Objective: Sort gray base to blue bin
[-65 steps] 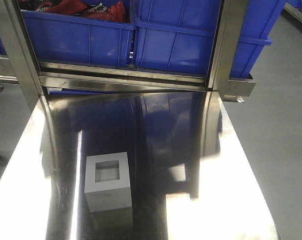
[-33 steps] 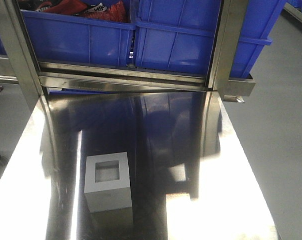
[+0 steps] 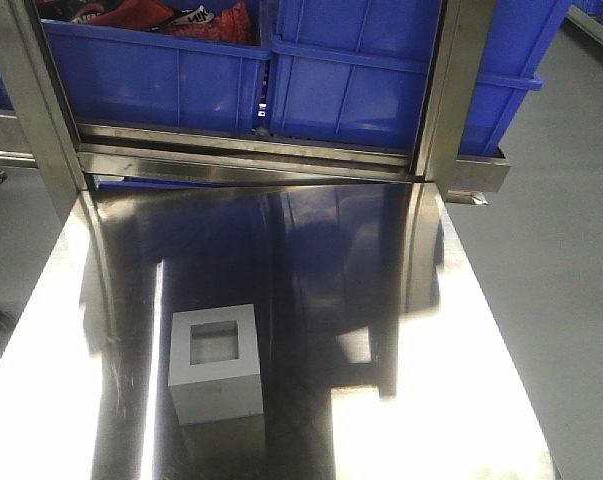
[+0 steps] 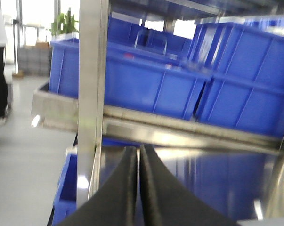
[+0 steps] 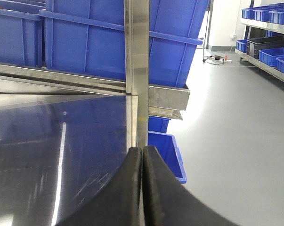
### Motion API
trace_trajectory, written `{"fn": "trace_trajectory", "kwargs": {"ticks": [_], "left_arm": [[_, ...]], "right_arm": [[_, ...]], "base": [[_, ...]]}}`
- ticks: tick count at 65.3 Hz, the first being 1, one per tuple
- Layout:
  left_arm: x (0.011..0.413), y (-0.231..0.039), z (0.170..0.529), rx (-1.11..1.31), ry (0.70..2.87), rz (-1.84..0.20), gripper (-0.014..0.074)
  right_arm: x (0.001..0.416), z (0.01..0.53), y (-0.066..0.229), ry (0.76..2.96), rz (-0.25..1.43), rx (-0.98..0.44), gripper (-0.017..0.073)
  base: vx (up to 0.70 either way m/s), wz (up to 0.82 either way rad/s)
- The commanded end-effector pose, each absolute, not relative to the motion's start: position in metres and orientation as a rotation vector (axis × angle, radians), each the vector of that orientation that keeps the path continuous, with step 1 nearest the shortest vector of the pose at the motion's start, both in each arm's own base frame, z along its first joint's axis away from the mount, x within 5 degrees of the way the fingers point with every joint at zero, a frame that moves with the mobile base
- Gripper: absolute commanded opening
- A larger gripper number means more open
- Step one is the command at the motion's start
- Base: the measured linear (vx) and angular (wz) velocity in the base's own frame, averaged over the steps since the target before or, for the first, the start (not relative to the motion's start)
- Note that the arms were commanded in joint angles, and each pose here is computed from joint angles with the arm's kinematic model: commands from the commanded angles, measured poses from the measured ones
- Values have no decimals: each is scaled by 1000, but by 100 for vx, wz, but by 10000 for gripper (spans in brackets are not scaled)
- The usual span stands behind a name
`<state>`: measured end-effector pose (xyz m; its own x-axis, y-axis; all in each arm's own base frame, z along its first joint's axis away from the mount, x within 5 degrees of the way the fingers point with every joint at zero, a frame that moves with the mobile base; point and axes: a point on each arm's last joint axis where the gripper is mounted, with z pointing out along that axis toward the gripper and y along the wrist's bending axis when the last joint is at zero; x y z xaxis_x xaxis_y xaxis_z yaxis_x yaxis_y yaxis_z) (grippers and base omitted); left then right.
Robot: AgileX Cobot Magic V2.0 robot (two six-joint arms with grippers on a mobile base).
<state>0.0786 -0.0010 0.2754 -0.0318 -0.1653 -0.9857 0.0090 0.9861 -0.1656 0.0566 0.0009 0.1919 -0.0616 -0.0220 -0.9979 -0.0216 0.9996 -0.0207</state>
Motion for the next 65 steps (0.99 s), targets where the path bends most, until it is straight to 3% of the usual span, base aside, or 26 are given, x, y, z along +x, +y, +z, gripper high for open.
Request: {"fn": "trace_trajectory", "kwargs": {"ticks": [1,23,65], "left_arm": [[89,-2,294,-128,1605,-154,-6],[117,-1,280,-163,1932,-119,-6],[120,-1,278,-164,1946,-117,1]], "right_arm": [[57,194,1,1562,-9,-43,-9],[57,194,1,1562,-9,-43,-9],[57,194,1,1562,-9,-43,-9]], "base": [[0,0],[0,0],[0,0]]}}
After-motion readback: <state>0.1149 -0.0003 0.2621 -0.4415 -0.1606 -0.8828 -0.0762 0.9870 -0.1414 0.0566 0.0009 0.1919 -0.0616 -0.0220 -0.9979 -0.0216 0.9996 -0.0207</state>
